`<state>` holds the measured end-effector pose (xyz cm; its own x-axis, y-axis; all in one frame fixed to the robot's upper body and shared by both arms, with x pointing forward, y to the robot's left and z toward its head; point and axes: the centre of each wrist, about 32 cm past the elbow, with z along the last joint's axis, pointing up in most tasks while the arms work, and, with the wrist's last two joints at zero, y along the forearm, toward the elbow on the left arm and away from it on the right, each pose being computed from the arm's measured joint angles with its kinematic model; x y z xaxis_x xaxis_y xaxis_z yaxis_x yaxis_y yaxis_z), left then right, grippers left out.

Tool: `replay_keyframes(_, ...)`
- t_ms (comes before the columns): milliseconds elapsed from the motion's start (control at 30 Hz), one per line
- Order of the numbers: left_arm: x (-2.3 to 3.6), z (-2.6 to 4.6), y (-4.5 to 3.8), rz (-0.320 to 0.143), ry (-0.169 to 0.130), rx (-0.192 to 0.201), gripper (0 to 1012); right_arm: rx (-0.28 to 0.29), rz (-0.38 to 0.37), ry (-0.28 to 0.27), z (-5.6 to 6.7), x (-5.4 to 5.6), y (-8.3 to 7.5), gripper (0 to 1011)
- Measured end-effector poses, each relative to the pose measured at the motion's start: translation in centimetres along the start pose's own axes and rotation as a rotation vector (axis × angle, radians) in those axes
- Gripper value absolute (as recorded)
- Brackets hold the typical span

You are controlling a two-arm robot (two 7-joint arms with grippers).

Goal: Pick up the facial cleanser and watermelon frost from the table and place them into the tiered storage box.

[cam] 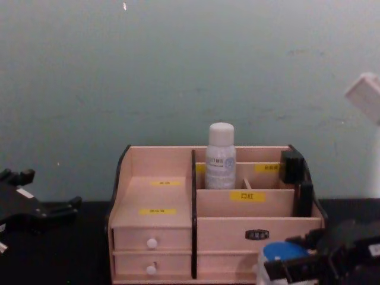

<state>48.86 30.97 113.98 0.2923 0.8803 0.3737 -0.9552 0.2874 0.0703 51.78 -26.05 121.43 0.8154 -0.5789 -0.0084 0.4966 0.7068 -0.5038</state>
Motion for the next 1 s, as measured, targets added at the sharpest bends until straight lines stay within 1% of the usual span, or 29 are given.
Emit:
replay_keyframes(67, 0.0, 0.0, 0.0, 0.0, 0.0, 0.0, 1001, 0.008, 0.003, -0.003, 0.2, 0.0, -0.3, 715)
replay_keyframes(100, 0.0, 0.0, 0.0, 0.0, 0.0, 0.0, 1001, 0.017, 0.006, -0.008, 0.5, 0.0, -0.5, 715)
replay_keyframes(133, 0.0, 0.0, 0.0, 0.0, 0.0, 0.0, 1001, 0.017, 0.006, -0.008, 0.5, 0.0, -0.5, 715)
replay_keyframes(267, 0.0, 0.0, 0.0, 0.0, 0.0, 0.0, 1001, 0.052, 0.009, -0.03, 1.8, 0.1, -0.9, 715)
replay_keyframes(300, 0.0, 0.0, 0.0, 0.0, 0.0, 0.0, 1001, 0.058, 0.009, -0.034, 2.0, 0.2, -0.9, 715)
replay_keyframes(400, 0.0, 0.0, 0.0, 0.0, 0.0, 0.0, 1001, 0.088, 0.012, -0.053, 3.3, 0.4, -0.6, 715)
replay_keyframes(433, 0.0, 0.0, 0.0, 0.0, 0.0, 0.0, 1001, 0.088, 0.012, -0.053, 3.3, 0.4, -0.6, 715)
replay_keyframes(467, 0.0, 0.0, 0.0, 0.0, 0.0, 0.0, 1001, 0.099, 0.013, -0.061, 3.8, 0.5, -0.4, 715)
replay_keyframes(533, 0.0, 0.0, 0.0, 0.0, 0.0, 0.0, 1001, 0.111, 0.014, -0.068, 4.3, 0.6, -0.2, 715)
replay_keyframes(600, 0.0, 0.0, 0.0, 0.0, 0.0, 0.0, 1001, 0.131, 0.019, -0.077, 5.2, 0.9, 0.3, 715)
replay_keyframes(700, 0.0, 0.0, 0.0, 0.0, 0.0, 0.0, 1001, 0.144, 0.024, -0.083, 5.9, 1.1, 0.8, 715)
replay_keyframes(800, 0.0, 0.0, 0.0, 0.0, 0.0, 0.0, 1001, 0.159, 0.037, -0.088, 7.0, 1.4, 1.7, 715)
replay_keyframes(933, 0.0, 0.0, 0.0, 0.0, 0.0, 0.0, 1001, 0.168, 0.047, -0.089, 7.9, 1.7, 2.6, 715)
replay_keyframes(967, 0.0, 0.0, 0.0, 0.0, 0.0, 0.0, 1001, 0.174, 0.049, -0.088, 8.4, 1.8, 3.0, 715)
replay_keyframes(1000, 0.0, 0.0, 0.0, 0.0, 0.0, 0.0, 1001, 0.175, 0.051, -0.087, 8.5, 1.8, 3.2, 715)
